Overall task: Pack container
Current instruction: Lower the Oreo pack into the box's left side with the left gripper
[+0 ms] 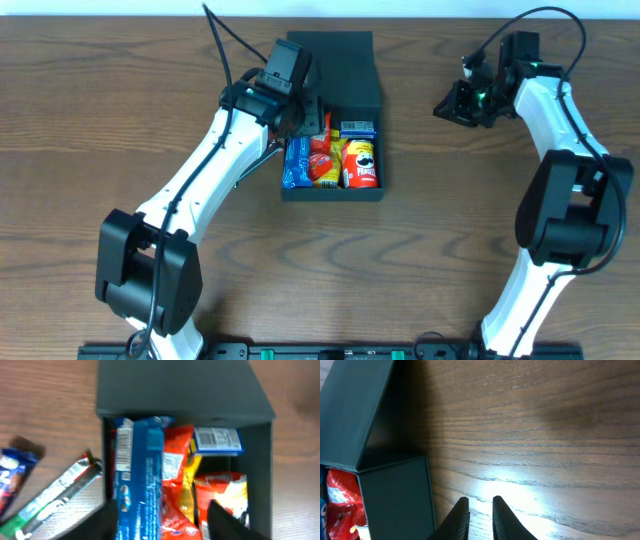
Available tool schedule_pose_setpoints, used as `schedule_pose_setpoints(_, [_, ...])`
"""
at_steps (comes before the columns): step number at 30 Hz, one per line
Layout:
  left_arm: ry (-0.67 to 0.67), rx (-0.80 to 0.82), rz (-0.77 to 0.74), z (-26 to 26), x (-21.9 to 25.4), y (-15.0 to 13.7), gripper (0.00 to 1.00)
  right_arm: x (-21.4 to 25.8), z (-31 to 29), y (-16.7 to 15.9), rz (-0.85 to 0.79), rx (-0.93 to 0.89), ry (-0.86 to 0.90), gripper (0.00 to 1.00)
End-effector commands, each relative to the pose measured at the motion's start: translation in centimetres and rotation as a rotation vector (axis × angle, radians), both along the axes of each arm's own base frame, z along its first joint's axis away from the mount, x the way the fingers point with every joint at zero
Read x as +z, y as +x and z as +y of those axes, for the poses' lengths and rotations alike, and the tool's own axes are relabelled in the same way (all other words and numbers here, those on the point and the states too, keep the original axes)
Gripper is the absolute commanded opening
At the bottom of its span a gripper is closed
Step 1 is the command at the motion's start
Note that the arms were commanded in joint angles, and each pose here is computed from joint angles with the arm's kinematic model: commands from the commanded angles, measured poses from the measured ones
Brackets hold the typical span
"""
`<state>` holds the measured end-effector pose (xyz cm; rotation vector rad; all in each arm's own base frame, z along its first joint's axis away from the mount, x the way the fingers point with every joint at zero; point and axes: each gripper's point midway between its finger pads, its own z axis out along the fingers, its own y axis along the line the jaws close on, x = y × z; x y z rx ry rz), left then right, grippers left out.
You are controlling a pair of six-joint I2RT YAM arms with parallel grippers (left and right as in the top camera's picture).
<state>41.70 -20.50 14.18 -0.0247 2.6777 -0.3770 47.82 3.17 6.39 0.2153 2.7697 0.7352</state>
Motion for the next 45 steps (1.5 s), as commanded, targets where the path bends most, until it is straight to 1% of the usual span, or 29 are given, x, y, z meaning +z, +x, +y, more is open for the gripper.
schedule_pose_setpoints(1, [0.070,0.010,-0.031,1.2,0.1,0.7,0.07,1.5,0.3,0.1,-0.041,0.023,0.005,0.17])
schedule_pose_setpoints(2, [0.070,0.009,-0.029,1.1,0.0,0.7,0.06,1.5,0.3,0.1,-0.041,0.023,0.005,0.17])
schedule_pose_setpoints(5, [0.077,0.007,-0.010,1.2,-0.4,0.4,0.06,1.5,0.3,0.1,-0.042,0.023,0.004,0.17])
schedule_pose_setpoints(10, [0.100,0.005,0.048,1.6,-2.9,-0.1,0.06,1.5,0.3,0.1,-0.042,0.023,0.004,0.17])
schedule_pose_setpoints(13, [0.070,-0.025,0.094,1.2,-4.1,-0.6,0.06,1.5,0.3,0.1,-0.041,0.023,0.004,0.17])
schedule_pose_setpoints(15, [0.056,-0.041,0.104,1.0,-4.3,-0.6,0.06,1.5,0.3,0.1,-0.040,0.023,0.005,0.17])
schedule_pose_setpoints(23, [0.076,-0.046,0.151,1.3,-6.0,-1.2,0.06,1.5,0.3,0.1,-0.040,0.024,0.005,0.17])
schedule_pose_setpoints(28, [0.049,-0.065,0.189,0.7,-6.8,-1.8,0.06,1.5,0.3,0.1,-0.040,0.024,0.005,0.17])
schedule_pose_setpoints(35, [0.055,-0.065,0.204,0.8,-7.3,-2.0,0.06,1.5,0.3,0.1,-0.040,0.024,0.005,0.17])
schedule_pose_setpoints(45, [0.077,-0.063,0.255,1.3,-9.2,-3.1,0.06,1.5,0.3,0.1,-0.040,0.024,0.005,0.17])
